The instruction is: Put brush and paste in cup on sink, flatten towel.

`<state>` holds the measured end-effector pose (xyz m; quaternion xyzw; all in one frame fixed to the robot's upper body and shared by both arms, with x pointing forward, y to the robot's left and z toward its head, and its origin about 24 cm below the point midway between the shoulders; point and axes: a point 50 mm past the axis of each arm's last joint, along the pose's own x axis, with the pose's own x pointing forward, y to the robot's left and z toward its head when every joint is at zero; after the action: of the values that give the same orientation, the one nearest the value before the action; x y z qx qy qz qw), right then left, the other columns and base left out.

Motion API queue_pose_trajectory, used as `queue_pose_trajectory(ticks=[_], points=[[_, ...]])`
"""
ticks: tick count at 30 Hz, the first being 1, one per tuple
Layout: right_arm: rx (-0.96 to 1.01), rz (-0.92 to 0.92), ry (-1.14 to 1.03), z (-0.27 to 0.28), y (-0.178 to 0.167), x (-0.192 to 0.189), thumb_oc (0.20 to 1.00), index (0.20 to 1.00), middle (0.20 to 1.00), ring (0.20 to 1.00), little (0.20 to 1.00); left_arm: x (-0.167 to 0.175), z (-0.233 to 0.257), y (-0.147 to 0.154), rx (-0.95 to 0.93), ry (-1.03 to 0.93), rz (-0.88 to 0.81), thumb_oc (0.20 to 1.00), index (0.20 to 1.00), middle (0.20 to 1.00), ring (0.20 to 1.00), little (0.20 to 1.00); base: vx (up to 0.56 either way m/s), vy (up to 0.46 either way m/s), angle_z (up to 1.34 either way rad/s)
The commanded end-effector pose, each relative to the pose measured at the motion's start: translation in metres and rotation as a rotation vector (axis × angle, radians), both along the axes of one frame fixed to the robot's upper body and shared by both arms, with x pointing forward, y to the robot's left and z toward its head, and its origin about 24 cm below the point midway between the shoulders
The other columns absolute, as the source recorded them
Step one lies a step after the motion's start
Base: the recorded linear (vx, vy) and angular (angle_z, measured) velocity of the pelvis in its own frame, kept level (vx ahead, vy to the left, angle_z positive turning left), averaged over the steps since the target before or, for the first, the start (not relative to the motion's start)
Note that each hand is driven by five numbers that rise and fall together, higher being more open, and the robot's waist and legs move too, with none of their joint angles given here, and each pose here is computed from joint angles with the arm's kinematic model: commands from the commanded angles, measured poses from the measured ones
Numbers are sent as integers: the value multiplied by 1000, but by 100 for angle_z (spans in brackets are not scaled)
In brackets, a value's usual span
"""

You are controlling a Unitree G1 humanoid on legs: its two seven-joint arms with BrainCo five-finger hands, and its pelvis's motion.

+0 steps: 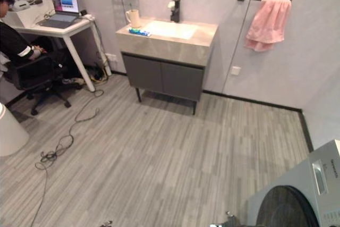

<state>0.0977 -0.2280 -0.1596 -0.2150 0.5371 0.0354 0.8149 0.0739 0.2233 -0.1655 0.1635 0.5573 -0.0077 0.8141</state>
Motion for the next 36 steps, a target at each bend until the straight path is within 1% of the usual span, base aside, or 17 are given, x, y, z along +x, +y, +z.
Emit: queue_pose_trajectory(ticks=[1, 4, 10, 11, 13, 14, 16, 20, 27, 32, 36], points=[[-33, 110, -26, 1, 8, 13, 1000, 1000, 1000, 1000, 1000, 16, 1, -7, -9, -28, -9, 1000, 1000, 1000, 1000, 1000, 0, 0, 0], [-30, 99, -20, 1, 8, 11, 1000, 1000, 1000, 1000, 1000, 18, 1, -8, -23, -42, 11, 1000, 1000, 1000, 1000, 1000, 0, 0, 0], [-54, 110, 1, -1, 6, 5, 1000, 1000, 1000, 1000, 1000, 10, -1, -7, -32, -25, 81, 1000, 1000, 1000, 1000, 1000, 2, 7, 0], [-105, 126, 9, 0, 1, 4, 1000, 1000, 1000, 1000, 1000, 8, -1, -6, -49, -34, 170, 1000, 1000, 1000, 1000, 1000, 8, 31, -2], [-105, 127, 9, 0, 1, 4, 1000, 1000, 1000, 1000, 1000, 8, -1, -6, -49, -34, 170, 1000, 1000, 1000, 1000, 1000, 3, 11, -2], [-154, 163, 16, 0, -2, 5, 1000, 1000, 1000, 1000, 1000, 13, 0, -6, -51, -72, 218, 1000, 1000, 1000, 1000, 1000, -13, 36, -3], [-169, 188, 36, 0, -5, 5, 1000, 1000, 1000, 1000, 1000, 18, 2, -7, -68, -96, 244, 1000, 1000, 1000, 1000, 1000, -21, 50, -6], [-154, 172, 79, -1, -7, -3, 1000, 1000, 1000, 1000, 1000, 17, 2, -6, -82, -90, 243, 1000, 1000, 1000, 1000, 1000, 3, 56, -13], [-139, 143, 74, -1, -6, -2, 1000, 1000, 1000, 1000, 1000, 17, 1, -4, -76, -75, 224, 1000, 1000, 1000, 1000, 1000, 10, 73, -2], [-133, 134, 54, 0, -6, 6, 1000, 1000, 1000, 1000, 1000, 21, 3, -3, -63, -76, 178, 1000, 1000, 1000, 1000, 1000, 9, 76, 1], [-121, 115, 4, 4, -6, 19, 1000, 1000, 1000, 1000, 1000, 31, 6, -1, -42, -94, 128, 1000, 1000, 1000, 1000, 1000, -5, 113, 0]])
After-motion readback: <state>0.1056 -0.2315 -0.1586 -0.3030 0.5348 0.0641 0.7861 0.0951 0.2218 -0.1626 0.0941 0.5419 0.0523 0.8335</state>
